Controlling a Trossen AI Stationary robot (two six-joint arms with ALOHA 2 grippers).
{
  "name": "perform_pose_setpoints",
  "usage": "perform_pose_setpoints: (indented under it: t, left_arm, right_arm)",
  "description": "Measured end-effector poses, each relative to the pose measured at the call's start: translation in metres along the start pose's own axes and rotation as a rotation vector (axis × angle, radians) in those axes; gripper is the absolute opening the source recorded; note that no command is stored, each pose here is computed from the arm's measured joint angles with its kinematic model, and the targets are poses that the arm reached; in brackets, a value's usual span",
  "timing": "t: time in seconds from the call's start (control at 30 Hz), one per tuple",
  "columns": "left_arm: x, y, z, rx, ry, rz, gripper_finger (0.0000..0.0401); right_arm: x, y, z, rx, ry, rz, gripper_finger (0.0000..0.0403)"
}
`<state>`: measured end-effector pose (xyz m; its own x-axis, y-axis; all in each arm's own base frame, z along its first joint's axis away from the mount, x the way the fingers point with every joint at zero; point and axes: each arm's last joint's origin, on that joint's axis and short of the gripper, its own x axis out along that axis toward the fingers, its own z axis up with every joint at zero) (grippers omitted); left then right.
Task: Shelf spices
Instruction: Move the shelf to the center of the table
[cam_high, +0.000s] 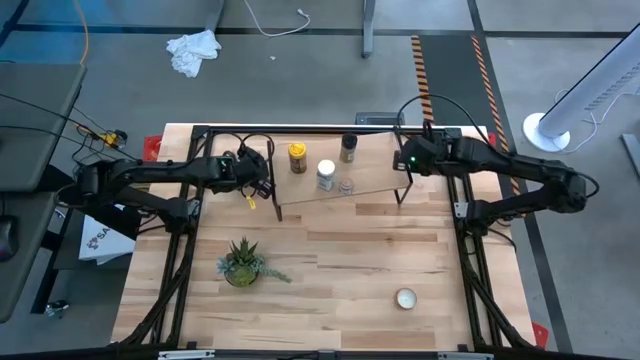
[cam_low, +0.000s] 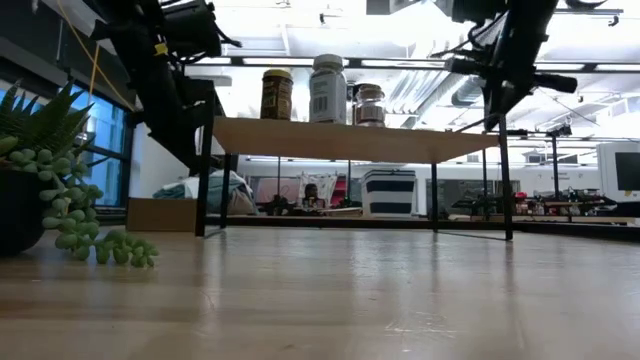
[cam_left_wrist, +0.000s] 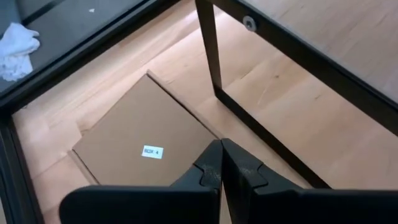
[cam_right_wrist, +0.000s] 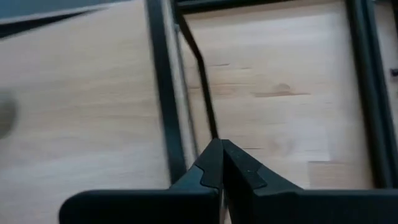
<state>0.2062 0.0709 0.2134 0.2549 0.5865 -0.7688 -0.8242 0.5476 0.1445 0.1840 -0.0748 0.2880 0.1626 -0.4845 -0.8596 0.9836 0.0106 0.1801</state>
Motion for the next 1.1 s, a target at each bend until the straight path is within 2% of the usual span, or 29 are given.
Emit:
perform_pose_setpoints:
  t: [0.3,0.43,0.57,0.7,0.87,1.0,1.1]
  left_arm:
    - [0.001,0.002,-0.001,-0.011,-0.009,0.029,0.0000]
    - [-0.001,0.003,-0.005,-0.004,0.048,-0.006,0.0000]
    - [-0.002,0.012,-0.015,-0.020,0.117,0.117,0.0000]
    - [-0.003,0.018,-0.017,-0.030,0.107,0.213,0.0000]
    - [-0.003,0.024,-0.011,-0.144,0.006,0.332,0.0000]
    - [-0.006,0.033,0.011,-0.239,-0.158,0.451,0.0000]
    - [-0.005,0.040,0.031,-0.264,-0.259,0.499,0.0000]
  right_arm:
    - [0.011,0.007,0.000,-0.040,0.036,-0.009,0.0000]
    - [0.012,0.009,-0.002,-0.081,0.069,-0.006,0.0000]
    - [0.012,0.008,-0.002,-0.076,0.075,-0.014,0.0000]
    - [0.012,0.008,-0.002,-0.069,0.064,-0.020,0.0000]
    - [0.013,0.006,0.001,-0.045,0.032,-0.038,0.0000]
    - [0.015,0.006,0.005,-0.013,0.013,-0.041,0.0000]
    - [0.015,0.006,0.005,-0.020,0.017,-0.039,0.0000]
